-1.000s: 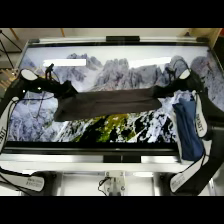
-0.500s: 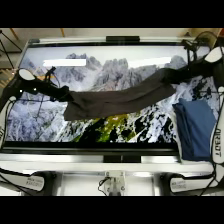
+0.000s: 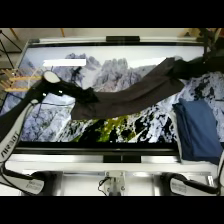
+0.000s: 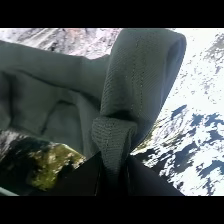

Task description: Fold the shirts.

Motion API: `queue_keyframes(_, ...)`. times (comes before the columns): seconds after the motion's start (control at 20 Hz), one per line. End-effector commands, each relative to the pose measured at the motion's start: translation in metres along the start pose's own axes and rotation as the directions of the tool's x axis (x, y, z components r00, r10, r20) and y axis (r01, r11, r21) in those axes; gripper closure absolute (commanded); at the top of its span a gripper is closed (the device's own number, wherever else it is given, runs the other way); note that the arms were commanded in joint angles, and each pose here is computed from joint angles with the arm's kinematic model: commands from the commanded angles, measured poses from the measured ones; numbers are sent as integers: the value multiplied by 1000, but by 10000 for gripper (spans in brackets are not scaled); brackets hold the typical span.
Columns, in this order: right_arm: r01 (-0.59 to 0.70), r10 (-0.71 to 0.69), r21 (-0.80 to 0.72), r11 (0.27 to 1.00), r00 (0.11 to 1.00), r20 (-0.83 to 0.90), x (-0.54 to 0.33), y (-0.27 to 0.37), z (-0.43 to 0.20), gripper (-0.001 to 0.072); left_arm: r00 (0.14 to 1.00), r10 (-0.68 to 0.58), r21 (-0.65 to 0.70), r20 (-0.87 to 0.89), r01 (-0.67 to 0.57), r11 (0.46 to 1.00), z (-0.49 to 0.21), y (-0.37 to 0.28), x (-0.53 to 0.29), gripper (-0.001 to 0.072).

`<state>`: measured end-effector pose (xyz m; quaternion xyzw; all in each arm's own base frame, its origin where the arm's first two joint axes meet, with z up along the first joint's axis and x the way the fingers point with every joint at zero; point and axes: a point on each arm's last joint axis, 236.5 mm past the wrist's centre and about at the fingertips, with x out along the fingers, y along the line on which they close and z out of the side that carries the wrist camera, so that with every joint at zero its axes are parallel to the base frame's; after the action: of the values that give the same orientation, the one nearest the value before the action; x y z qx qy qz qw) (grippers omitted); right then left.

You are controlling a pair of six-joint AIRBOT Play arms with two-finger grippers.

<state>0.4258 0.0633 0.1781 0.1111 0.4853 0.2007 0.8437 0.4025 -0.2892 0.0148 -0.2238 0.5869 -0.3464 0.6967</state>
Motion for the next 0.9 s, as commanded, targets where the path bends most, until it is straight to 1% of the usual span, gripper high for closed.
queue_keyframes(0.0, -40, 39, 22, 999, 998, 42, -36, 32, -6, 629, 989, -38, 42, 142, 32, 999, 12, -57, 71, 667)
queue_keyframes(0.1, -48, 46, 34, 998, 997, 67, -54, 46, -9, 628, 976, -94, -21, 196, 100, 995, 18, -78, 101, 668)
queue_keyframes(0.2, -62, 60, 38, 997, 996, 67, -68, 58, -17, 628, 972, -156, -74, 175, 171, 982, 11, -95, 133, 668)
queue_keyframes(0.4, -68, 63, 68, 995, 996, 66, -83, 69, -28, 628, 966, -207, -115, 155, 226, 967, 7, -111, 182, 668)
queue_keyframes(0.5, -71, 65, 88, 994, 996, 64, -81, 68, -27, 628, 966, -209, -109, 149, 226, 968, 11, -108, 183, 669)
queue_keyframes(0.55, -74, 69, 91, 993, 996, 62, -77, 68, -25, 628, 965, -204, -74, 165, 219, 973, 21, -105, 172, 670)
queue_keyframes(0.7, -113, 109, 57, 992, 992, 69, -51, 85, -11, 628, 978, -131, 64, 161, 122, 990, 43, -87, 107, 671)
queue_keyframes(0.75, -134, 131, 36, 990, 989, 76, -36, 95, -3, 628, 986, -75, 109, 151, 59, 992, 46, -76, 80, 671)
queue_keyframes(0.85, -173, 172, 4, 985, 982, 80, -1, 116, 10, 628, 976, 114, 154, 186, -143, 978, 60, -38, 9, 671)
